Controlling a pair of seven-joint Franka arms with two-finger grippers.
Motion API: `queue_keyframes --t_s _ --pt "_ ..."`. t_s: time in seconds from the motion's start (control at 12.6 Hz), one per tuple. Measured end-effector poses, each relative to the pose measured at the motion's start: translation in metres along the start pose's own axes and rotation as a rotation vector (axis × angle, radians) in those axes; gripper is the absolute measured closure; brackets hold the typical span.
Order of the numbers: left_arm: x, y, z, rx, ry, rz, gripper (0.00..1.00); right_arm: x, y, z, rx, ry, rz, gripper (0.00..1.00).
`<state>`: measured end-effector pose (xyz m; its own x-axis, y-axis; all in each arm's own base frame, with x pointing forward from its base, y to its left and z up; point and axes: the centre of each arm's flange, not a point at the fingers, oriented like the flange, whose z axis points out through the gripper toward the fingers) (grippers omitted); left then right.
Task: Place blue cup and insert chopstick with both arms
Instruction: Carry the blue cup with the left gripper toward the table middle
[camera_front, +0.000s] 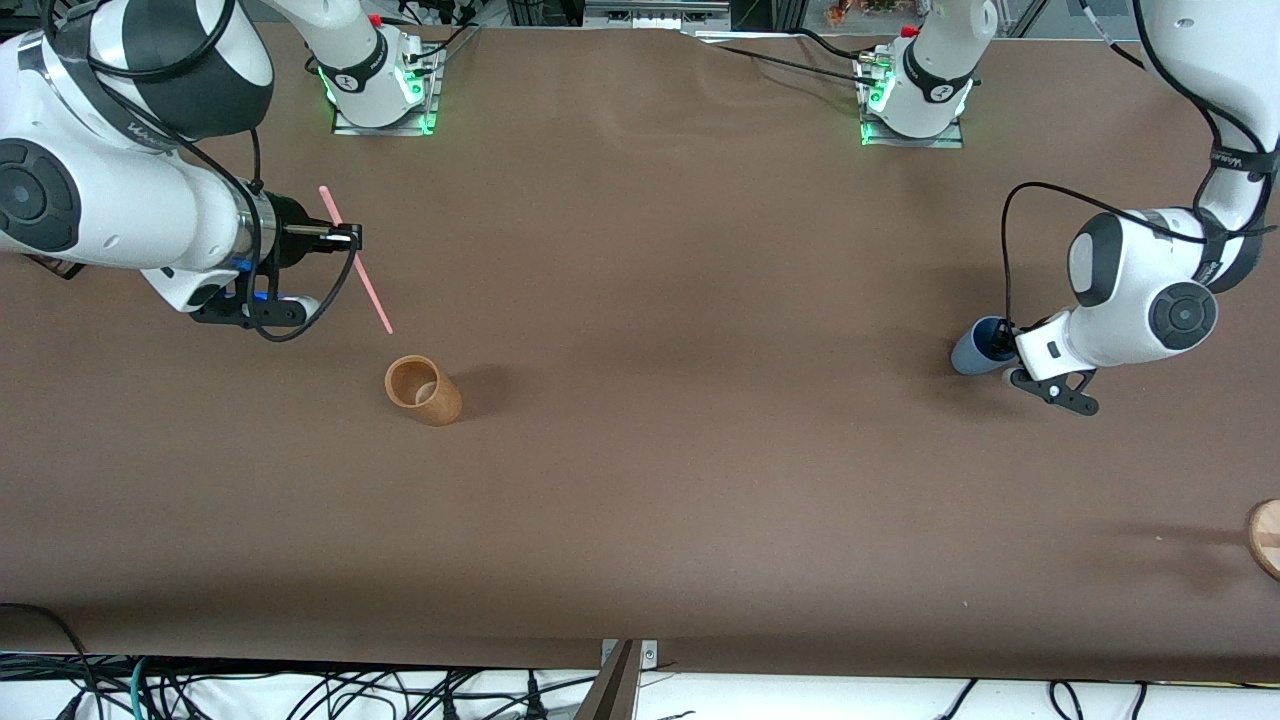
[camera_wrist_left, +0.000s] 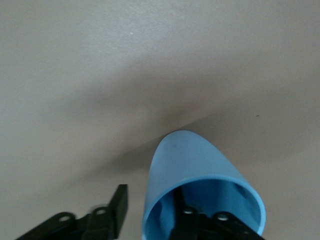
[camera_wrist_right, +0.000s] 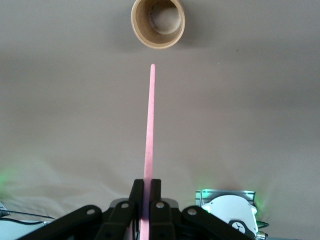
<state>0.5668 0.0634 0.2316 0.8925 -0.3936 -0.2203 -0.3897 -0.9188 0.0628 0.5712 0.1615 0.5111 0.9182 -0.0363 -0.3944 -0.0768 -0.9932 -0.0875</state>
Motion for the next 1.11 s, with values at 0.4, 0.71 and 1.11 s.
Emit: queue_keyframes --t_s 0.4,0.71,1.11 --pt "0.033 0.035 -0.034 -0.041 0.079 0.034 0.95 -0.004 0.001 -0.005 0.002 0.009 -0.001 0.92" --pt "0.09 0.165 -0.084 -0.081 0.159 0.043 0.95 -0.005 0.002 -0.006 0.003 0.011 0.003 0.92" --pt "0.115 0.362 -0.084 -0.095 0.153 -0.019 0.95 0.002 0.002 0.001 0.002 0.004 0.02 0.92"
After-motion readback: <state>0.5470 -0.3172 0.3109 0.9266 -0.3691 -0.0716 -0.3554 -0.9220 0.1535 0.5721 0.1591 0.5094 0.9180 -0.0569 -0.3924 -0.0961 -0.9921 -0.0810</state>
